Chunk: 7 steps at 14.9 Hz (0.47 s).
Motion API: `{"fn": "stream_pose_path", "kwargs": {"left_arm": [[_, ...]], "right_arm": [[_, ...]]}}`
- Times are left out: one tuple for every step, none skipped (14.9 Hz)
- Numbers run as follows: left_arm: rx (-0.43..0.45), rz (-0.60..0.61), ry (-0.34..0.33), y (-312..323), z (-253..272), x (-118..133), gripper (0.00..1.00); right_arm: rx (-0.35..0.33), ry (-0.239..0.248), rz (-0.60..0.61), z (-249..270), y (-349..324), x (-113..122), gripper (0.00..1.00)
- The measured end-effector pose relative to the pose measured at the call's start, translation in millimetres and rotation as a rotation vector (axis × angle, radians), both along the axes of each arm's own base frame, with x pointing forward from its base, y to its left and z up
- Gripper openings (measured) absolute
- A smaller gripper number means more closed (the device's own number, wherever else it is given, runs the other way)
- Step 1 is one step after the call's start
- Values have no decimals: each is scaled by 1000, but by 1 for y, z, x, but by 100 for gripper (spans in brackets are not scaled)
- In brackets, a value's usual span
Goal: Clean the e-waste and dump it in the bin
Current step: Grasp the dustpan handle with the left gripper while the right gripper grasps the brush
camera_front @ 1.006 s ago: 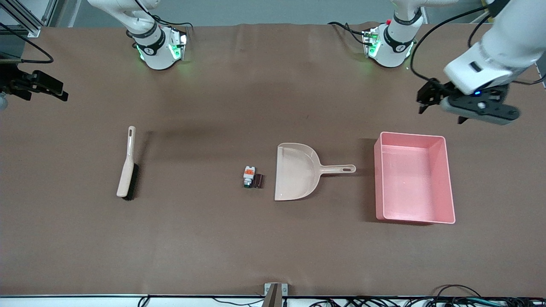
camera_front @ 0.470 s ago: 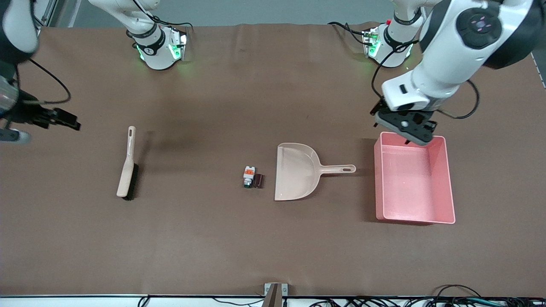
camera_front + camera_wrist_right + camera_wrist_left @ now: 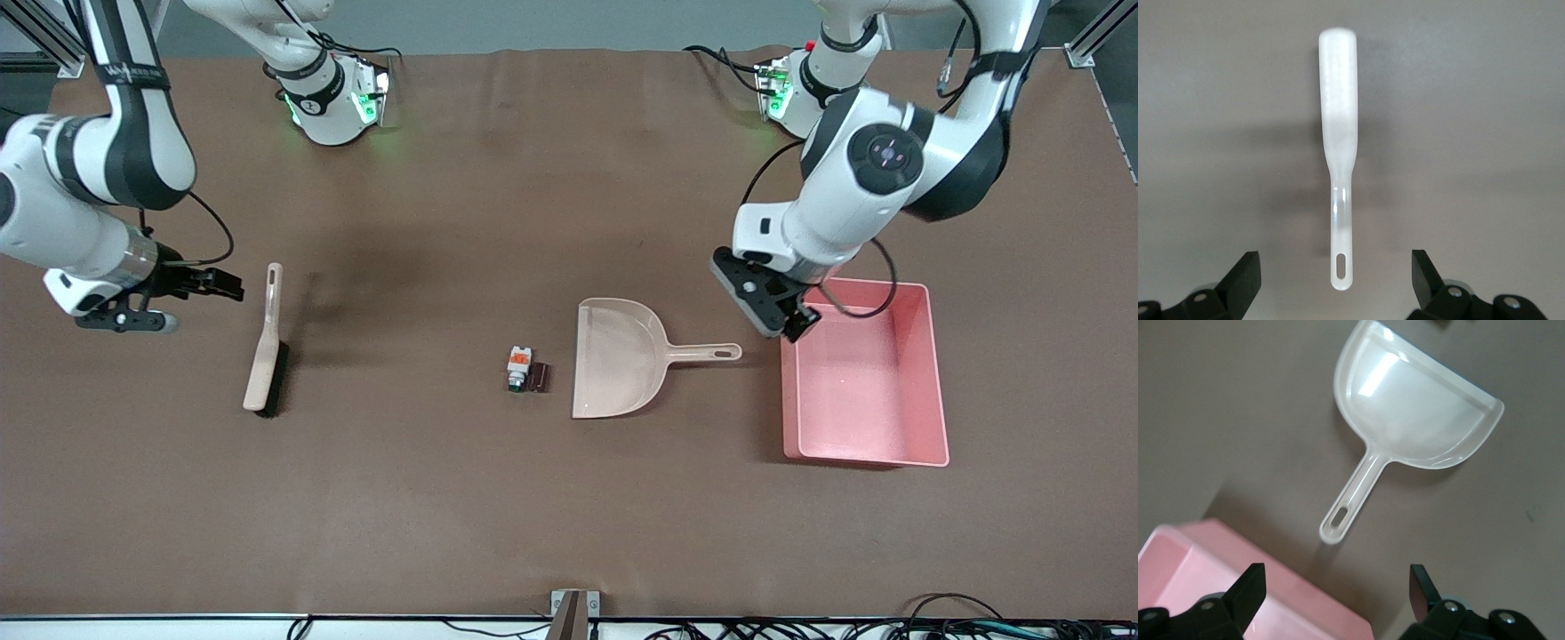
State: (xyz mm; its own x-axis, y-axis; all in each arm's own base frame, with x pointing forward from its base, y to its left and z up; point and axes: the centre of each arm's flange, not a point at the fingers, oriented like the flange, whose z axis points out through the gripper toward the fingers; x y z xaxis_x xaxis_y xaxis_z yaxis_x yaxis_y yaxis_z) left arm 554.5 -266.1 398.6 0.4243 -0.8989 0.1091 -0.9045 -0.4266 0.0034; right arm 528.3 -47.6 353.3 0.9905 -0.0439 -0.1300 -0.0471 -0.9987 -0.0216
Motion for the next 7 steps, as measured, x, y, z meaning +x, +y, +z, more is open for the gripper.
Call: {"fn": "stream_pose_path", "kwargs": {"left_arm": [[-12, -57, 0, -6, -16, 3, 94], [-24, -104, -2, -11, -30, 5, 94], [-37, -148, -5, -18, -43, 6, 94], [-50, -190, -7, -25, -55, 5, 94], [-61, -225, -5, -31, -66, 5, 94], [-71, -253, -2, -35, -78, 4, 94], [-80, -275, -3, -38, -88, 5, 94]], "right_arm": [[-1, -5, 5, -11, 3, -1, 100], [-2, -13, 7, -21, 4, -3, 100], [-3, -15, 10, -32, 5, -8, 100], [-2, -12, 15, -42, 6, -15, 100], [-1, -7, 20, -51, 6, -21, 100], [-1, -7, 23, -59, 7, -26, 100], [-1, -9, 27, -67, 7, -32, 100]]}}
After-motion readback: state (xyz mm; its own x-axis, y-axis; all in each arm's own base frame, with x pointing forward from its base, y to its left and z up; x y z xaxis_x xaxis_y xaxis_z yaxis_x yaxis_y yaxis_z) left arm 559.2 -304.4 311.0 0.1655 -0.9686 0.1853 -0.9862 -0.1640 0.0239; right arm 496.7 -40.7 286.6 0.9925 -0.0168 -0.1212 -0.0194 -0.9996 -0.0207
